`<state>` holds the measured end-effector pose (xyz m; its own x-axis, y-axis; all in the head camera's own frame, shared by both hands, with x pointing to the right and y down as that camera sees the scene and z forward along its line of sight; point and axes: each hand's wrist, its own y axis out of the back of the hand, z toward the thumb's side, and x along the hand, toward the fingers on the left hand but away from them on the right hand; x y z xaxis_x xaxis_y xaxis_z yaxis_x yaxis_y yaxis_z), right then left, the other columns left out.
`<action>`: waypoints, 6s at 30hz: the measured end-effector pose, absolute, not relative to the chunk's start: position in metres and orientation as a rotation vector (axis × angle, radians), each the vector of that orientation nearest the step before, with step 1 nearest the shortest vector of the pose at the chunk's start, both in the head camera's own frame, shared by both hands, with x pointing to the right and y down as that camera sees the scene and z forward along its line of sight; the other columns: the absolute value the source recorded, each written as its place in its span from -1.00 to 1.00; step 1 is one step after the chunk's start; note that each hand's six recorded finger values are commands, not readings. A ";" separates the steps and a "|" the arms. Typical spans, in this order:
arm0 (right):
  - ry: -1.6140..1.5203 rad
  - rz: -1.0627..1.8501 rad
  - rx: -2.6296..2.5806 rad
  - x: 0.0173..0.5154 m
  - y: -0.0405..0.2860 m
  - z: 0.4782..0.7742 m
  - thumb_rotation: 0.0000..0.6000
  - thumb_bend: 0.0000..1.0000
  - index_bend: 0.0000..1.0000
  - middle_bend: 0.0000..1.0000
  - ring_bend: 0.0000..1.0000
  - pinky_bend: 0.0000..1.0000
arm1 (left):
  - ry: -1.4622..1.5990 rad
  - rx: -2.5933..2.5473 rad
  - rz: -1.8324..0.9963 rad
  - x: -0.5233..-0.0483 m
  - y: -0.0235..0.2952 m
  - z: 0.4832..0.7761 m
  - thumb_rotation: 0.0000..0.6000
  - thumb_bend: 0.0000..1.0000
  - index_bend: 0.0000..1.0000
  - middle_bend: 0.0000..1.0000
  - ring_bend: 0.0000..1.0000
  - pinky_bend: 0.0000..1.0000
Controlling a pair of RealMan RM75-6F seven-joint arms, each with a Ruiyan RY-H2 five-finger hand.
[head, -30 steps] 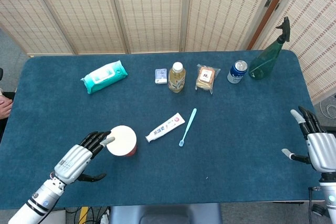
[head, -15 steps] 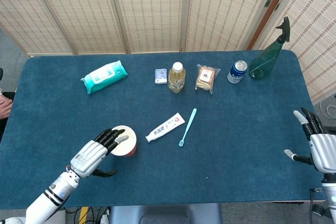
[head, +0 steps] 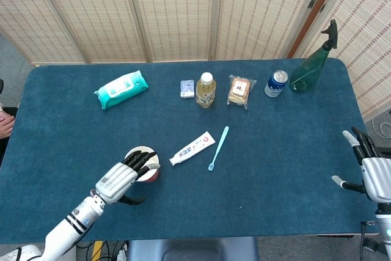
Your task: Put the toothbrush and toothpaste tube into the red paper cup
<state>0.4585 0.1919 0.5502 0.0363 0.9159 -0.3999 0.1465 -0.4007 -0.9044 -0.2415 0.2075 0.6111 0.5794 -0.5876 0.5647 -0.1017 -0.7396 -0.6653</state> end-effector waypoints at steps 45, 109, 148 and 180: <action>-1.110 1.448 -1.664 0.464 0.201 0.560 1.00 -1.00 -1.00 -1.00 -1.00 -0.35 | 0.629 -2.078 -1.193 -0.263 0.201 0.649 1.00 -0.54 0.04 -1.00 -1.00 -1.00; -1.124 1.447 -1.682 0.464 0.204 0.565 1.00 -1.00 -1.00 -1.00 -1.00 -0.35 | 0.722 -2.013 -0.831 -0.221 0.242 0.629 1.00 0.04 0.59 -1.00 -1.00 -1.00; -1.145 1.464 -1.692 0.472 0.210 0.571 1.00 -1.00 -1.00 -1.00 -1.00 -0.35 | 0.572 -1.901 -0.713 -0.171 0.259 0.653 1.00 0.07 0.54 -1.00 -1.00 -1.00; -1.156 1.459 -1.699 0.472 0.211 0.571 1.00 -1.00 -1.00 -1.00 -1.00 -0.35 | 0.538 -1.913 -0.739 -0.172 0.268 0.634 1.00 0.07 -0.92 -1.00 -1.00 -1.00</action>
<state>0.4717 0.2108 0.5714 0.0111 0.8975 -0.4410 0.2236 -0.4320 -0.8737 -0.1721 0.2683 0.6336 0.7171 -0.6457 0.2624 -0.0514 -0.4245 -0.9040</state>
